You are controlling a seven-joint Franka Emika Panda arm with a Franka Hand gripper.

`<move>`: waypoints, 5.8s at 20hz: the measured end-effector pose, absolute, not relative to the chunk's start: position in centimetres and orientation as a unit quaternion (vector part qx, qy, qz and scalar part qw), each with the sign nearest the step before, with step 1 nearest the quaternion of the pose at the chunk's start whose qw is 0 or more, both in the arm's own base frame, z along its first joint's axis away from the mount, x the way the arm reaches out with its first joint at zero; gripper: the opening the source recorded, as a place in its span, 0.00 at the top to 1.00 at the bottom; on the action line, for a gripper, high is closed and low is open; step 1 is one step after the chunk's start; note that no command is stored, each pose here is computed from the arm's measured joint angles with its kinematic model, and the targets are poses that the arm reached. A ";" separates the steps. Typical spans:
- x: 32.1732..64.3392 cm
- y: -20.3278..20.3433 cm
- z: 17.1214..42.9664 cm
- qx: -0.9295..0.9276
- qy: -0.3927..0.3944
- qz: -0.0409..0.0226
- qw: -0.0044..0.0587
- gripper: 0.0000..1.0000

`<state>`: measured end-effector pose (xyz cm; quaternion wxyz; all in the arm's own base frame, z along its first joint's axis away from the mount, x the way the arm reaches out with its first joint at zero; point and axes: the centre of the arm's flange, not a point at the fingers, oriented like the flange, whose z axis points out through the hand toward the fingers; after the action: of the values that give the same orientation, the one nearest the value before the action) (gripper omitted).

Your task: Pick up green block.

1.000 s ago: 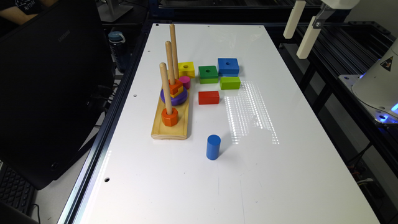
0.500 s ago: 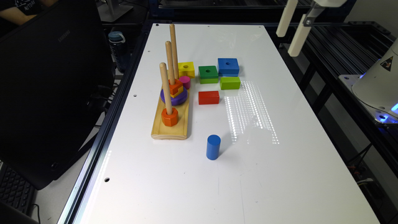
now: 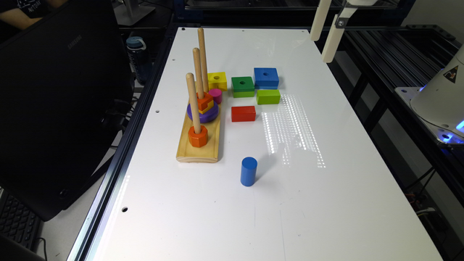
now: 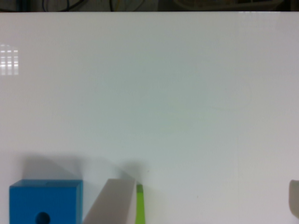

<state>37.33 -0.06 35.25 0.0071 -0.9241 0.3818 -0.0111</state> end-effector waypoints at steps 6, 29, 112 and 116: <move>38.6 -2.3 35.7 -0.924 0.382 -0.019 0.008 0.00; 45.4 -6.6 35.3 -0.924 0.382 -0.016 0.008 0.00; 50.1 -9.2 27.3 -0.925 0.380 -0.005 0.011 0.00; 50.2 -9.3 26.9 -0.925 0.380 -0.006 0.012 0.00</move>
<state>50.18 -9.26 26.88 0.0116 -0.9249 0.3799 -0.0059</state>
